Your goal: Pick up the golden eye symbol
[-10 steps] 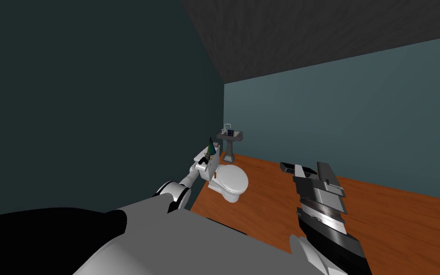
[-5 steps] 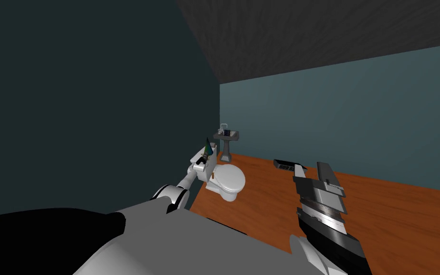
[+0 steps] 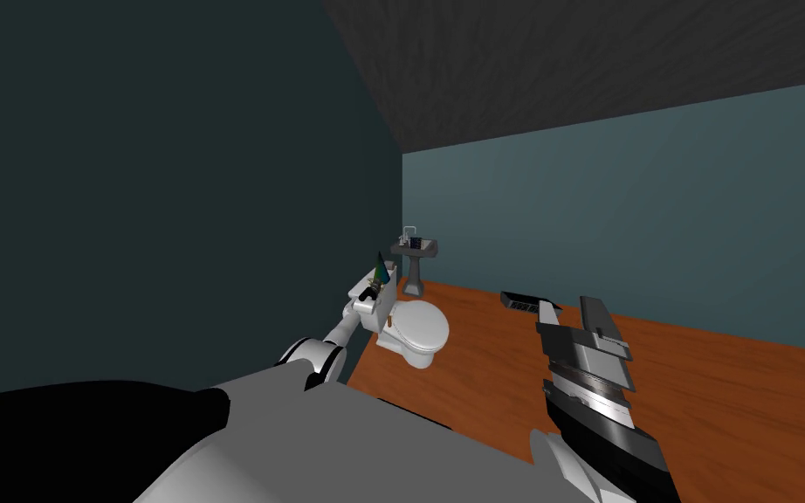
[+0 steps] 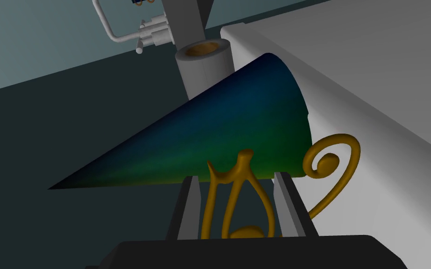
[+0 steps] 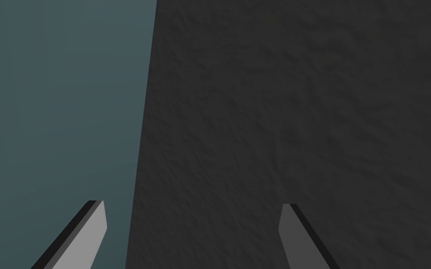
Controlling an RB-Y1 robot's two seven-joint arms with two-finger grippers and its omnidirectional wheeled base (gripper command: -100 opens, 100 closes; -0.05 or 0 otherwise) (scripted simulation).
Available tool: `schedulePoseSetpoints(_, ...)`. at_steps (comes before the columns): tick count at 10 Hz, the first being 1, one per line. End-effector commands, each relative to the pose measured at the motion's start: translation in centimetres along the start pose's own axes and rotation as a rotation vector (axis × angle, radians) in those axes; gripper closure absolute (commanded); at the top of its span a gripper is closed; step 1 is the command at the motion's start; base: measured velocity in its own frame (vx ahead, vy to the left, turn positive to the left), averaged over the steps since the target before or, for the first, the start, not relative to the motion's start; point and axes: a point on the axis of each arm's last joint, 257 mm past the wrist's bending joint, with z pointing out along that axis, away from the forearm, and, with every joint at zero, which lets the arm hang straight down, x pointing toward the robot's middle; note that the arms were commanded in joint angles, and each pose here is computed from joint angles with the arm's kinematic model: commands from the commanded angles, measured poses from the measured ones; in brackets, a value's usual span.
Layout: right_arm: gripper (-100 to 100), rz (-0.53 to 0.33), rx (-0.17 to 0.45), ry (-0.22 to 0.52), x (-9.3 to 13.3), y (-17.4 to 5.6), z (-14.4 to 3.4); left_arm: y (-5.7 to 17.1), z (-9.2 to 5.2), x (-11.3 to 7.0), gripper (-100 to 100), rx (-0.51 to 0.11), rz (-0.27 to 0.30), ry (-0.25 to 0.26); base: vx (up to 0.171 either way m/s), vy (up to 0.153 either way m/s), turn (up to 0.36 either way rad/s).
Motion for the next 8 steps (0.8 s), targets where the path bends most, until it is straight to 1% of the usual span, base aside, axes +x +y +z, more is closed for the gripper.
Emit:
schedulePoseSetpoints(1,0,0.0,0.0,0.0,0.0,0.0,0.0,0.0,0.0,0.0,0,0.0,0.0,0.0,0.0,0.0,0.0)
schedulePoseSetpoints(2,0,0.0,0.0,0.0,0.0,0.0,0.0,-0.1,0.3,1.2,100,0.004,0.004,0.024,0.002,-0.015,0.231)
schedulePoseSetpoints(3,0,0.0,0.0,0.0,0.0,0.0,0.0,-0.1,0.3,1.2,100,0.004,0.004,0.024,0.002,-0.024,0.159)
schedulePoseSetpoints(4,0,0.0,0.0,0.0,0.0,0.0,0.0,-0.4,0.5,3.0,100,0.008,0.011,0.055,0.001,-0.026,0.228)
schedulePoseSetpoints(5,0,0.0,0.0,0.0,0.0,0.0,0.0,-0.6,0.5,3.8,100,0.01,0.014,0.071,0.002,-0.033,0.242)
schedulePoseSetpoints(6,0,0.0,0.0,0.0,0.0,0.0,0.0,-0.7,0.6,4.7,100,0.012,0.018,0.086,0.002,-0.029,0.14)
schedulePoseSetpoints(7,0,0.0,0.0,0.0,0.0,0.0,0.0,-0.7,0.6,4.7,100,0.012,0.018,0.086,0.004,-0.017,0.021)
schedulePoseSetpoints(8,0,0.0,0.0,0.0,0.0,0.0,0.0,-0.8,0.7,5.5,100,0.013,0.022,0.101,0.003,-0.014,0.086)
